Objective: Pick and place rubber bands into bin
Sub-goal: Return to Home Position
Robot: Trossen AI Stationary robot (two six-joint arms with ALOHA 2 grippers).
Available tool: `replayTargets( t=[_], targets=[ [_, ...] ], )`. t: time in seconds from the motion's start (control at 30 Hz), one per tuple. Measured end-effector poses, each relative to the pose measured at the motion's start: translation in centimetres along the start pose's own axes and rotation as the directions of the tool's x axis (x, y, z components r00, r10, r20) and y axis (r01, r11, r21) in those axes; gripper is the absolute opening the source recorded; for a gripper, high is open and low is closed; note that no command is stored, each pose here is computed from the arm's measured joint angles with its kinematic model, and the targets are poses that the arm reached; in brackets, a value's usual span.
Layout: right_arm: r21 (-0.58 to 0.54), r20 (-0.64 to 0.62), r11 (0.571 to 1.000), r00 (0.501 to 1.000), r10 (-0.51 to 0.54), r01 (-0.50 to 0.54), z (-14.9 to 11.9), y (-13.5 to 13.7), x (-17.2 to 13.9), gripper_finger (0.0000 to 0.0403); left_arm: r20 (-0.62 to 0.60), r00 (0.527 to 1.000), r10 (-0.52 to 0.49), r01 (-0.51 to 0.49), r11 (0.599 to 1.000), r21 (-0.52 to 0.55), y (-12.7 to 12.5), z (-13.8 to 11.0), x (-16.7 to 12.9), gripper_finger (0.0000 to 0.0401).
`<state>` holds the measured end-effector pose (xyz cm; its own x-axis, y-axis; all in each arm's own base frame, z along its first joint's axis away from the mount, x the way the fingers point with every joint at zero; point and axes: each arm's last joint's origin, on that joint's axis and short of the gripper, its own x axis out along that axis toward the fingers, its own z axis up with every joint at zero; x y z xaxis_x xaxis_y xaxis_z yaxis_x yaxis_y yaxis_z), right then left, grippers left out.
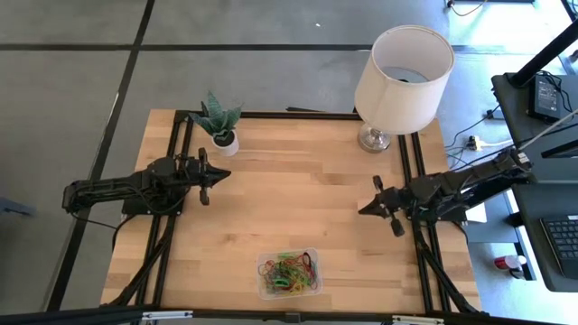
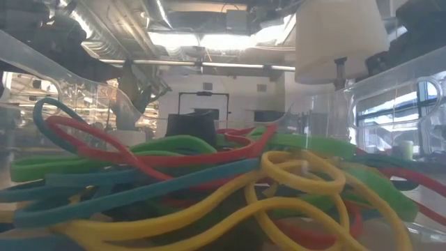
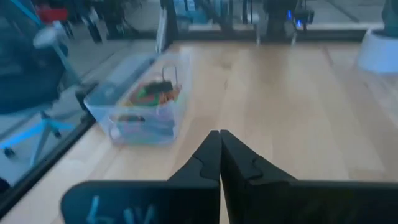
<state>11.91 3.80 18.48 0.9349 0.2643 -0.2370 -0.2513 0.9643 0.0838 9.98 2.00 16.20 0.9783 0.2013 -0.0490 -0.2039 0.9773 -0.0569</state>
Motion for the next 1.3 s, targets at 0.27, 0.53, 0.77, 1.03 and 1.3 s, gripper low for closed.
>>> replayTargets(
  t=[0.27,0.53,0.77,1.03,1.3],
  targets=[
    [0.016,0.126,1.0,0.992,-0.021,0.019,-1.3,-0.8,-1.3,0.0002,0.0,1.0,0.0,0.0,1.0,0.0,0.0,0.0,0.0,0.0002],
    [0.037,0.239,0.996,0.967,-0.089,0.083,-2.4,-1.7,-2.0,0.0001,0.0,1.0,0.0,0.0,1.0,0.0,0.0,0.0,0.0,0.0002],
    [0.035,0.27,0.996,0.959,-0.091,0.085,-2.2,-2.0,-2.4,0.0003,0.0,1.0,0.0,0.0,1.0,0.0,0.0,0.0,0.0,0.0002],
    [0.039,0.266,0.995,0.959,-0.097,0.089,-2.2,-2.0,-2.3,0.003,0.0,1.0,0.0,0.0,1.0,0.0,0.0,0.0,0.0,0.0002],
    [0.037,0.266,0.995,0.959,-0.097,0.09,-2.2,-2.0,-2.3,0.0034,0.0,1.0,0.0,0.0,1.0,0.0,0.0,0.0,0.0,0.0002]
  ],
)
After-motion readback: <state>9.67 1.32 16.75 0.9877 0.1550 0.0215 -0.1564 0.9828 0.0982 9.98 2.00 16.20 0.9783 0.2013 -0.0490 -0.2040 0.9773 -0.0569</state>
